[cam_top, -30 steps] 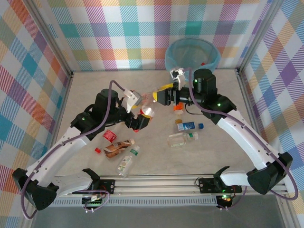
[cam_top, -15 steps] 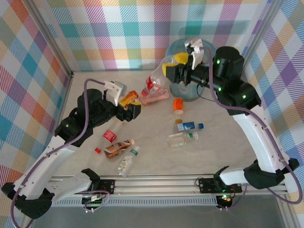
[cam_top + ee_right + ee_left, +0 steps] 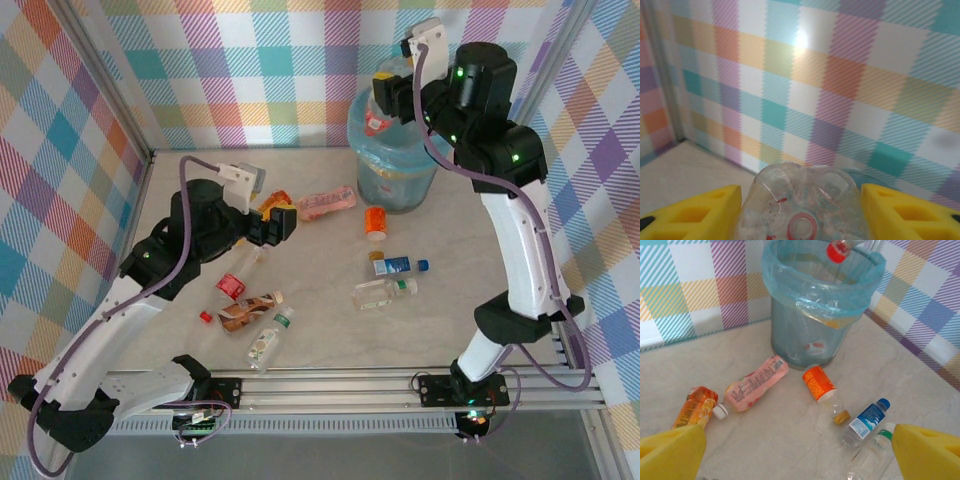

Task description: Put the plastic bottles in the bin

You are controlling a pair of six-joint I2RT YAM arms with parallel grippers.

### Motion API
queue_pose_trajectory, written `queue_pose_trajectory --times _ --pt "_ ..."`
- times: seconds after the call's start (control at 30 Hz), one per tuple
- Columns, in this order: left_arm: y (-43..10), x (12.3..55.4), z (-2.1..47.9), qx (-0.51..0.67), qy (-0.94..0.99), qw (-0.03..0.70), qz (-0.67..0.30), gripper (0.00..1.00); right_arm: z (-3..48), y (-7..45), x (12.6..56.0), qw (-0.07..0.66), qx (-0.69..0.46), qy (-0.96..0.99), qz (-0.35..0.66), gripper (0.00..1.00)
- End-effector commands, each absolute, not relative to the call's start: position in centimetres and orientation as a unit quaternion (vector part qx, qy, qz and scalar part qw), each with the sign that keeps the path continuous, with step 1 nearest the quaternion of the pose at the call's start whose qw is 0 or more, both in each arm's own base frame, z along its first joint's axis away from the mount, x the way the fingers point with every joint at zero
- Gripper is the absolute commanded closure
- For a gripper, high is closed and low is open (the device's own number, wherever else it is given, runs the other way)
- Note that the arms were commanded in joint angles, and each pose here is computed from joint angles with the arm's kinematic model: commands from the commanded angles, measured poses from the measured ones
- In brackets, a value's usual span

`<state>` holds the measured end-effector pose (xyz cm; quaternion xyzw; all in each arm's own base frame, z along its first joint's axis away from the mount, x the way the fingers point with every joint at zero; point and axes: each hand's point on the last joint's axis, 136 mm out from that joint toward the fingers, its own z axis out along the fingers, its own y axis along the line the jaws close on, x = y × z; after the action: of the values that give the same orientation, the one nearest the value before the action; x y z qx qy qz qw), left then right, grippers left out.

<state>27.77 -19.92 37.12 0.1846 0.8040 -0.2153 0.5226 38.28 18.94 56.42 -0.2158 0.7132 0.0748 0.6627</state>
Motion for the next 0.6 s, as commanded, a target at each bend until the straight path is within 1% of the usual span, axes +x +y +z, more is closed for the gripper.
queue_pose_trajectory --times 0.0,0.23,0.57 --pt "-20.0 28.0 37.0 0.169 0.812 0.515 -0.216 0.05 55.5 16.5 40.5 0.657 -0.196 0.728 0.01 0.57" --pt "-21.0 28.8 35.1 0.16 0.831 0.484 -0.223 0.05 50.9 14.6 45.1 0.61 -0.16 0.776 0.0 0.57" --pt "-21.0 29.2 32.6 0.137 0.856 0.448 -0.217 0.05 41.6 15.5 49.1 0.503 -0.168 0.848 0.004 0.57"
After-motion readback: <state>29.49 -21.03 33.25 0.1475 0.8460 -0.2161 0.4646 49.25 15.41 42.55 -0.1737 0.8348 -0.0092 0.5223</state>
